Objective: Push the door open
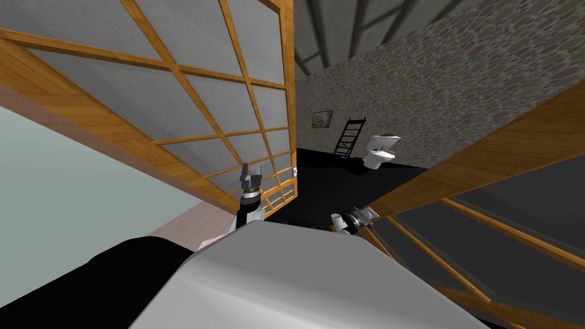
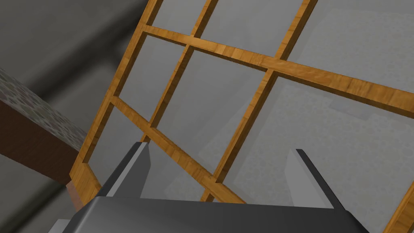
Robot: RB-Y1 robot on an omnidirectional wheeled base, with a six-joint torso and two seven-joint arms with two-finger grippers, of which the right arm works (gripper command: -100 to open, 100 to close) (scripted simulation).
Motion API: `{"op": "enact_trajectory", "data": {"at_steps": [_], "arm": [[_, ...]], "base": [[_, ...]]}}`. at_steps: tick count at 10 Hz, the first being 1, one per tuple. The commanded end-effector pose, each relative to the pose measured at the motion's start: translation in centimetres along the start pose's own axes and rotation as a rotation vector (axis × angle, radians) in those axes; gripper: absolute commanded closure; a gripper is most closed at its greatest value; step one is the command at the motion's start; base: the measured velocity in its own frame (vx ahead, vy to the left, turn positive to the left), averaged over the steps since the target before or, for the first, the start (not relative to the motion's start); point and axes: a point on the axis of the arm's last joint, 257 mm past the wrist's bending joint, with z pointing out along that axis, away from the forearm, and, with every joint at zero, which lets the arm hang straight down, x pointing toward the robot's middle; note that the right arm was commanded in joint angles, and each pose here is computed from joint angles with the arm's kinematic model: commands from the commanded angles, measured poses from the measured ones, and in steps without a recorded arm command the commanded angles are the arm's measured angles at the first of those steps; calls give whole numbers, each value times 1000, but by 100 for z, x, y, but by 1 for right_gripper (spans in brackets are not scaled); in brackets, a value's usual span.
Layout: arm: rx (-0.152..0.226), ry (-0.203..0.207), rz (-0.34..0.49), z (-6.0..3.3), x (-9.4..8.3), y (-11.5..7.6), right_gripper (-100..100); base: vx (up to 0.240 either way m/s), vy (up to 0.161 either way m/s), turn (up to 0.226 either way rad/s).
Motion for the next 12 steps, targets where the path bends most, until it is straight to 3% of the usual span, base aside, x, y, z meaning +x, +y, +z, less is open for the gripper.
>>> {"op": "enact_trajectory", "data": {"at_steps": [1,3,5,9,10,11,12], "arm": [[-42,23,-3,93,74,146,100],[-65,27,-3,111,86,211,100],[-123,26,-2,109,85,364,100],[-199,-1,2,-24,-5,519,100],[-199,-1,2,-24,-5,519,100],[-194,4,1,-9,14,521,100],[-235,21,-2,96,69,698,100]], "base": [[144,-205,-28],[102,-165,-22],[161,-173,-72],[151,-164,-49],[88,-84,-29],[28,-32,-8],[63,-93,-16]]}}
